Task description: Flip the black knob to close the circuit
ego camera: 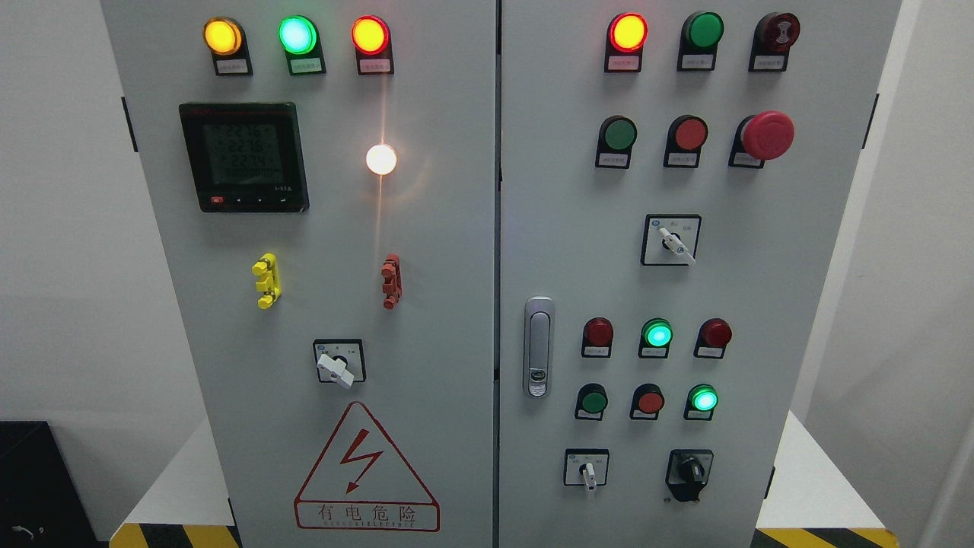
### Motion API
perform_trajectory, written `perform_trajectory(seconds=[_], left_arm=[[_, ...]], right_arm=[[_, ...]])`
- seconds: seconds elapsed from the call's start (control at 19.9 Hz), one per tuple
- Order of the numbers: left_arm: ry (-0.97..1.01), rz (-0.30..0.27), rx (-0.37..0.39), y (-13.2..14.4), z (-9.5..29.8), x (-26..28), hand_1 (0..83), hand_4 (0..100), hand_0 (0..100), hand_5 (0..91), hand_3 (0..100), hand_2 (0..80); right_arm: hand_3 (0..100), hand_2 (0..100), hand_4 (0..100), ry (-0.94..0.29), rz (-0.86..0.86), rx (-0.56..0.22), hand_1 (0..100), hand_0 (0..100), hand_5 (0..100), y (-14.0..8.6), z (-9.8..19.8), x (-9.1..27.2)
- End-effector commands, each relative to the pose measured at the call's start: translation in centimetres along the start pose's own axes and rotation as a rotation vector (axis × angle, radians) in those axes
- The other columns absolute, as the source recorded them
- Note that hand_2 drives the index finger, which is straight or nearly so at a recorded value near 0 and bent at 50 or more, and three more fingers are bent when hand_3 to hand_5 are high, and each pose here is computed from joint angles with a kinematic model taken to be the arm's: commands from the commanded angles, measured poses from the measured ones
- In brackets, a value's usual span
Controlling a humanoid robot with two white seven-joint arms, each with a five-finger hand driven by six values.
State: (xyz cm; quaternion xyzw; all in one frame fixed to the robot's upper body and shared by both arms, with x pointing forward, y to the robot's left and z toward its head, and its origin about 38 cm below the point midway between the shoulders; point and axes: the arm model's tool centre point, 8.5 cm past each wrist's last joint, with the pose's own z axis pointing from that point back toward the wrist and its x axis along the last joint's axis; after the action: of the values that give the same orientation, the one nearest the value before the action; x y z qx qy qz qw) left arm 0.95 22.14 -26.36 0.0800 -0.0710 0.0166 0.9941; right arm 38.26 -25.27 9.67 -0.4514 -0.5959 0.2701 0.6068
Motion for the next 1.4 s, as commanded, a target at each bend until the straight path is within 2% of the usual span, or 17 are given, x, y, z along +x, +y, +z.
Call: perform_trajectory(seconds=[0.0, 1.35], left_arm=[[0.0, 0.0, -0.001, 0.0, 0.0, 0.0, 55.6, 0, 12, 0.0, 0, 0.0], [-0.001, -0.001, -0.001, 0.0, 0.0, 0.0, 55.6, 0, 12, 0.0, 0, 0.0]], right_arm=[[100, 93, 98, 0.006, 0.005, -0.064, 1, 0, 96, -2.4, -1.4, 0.3], [100, 93, 98, 0.012, 0.048, -0.067, 2, 0, 97, -3.8, -3.5, 1.7]])
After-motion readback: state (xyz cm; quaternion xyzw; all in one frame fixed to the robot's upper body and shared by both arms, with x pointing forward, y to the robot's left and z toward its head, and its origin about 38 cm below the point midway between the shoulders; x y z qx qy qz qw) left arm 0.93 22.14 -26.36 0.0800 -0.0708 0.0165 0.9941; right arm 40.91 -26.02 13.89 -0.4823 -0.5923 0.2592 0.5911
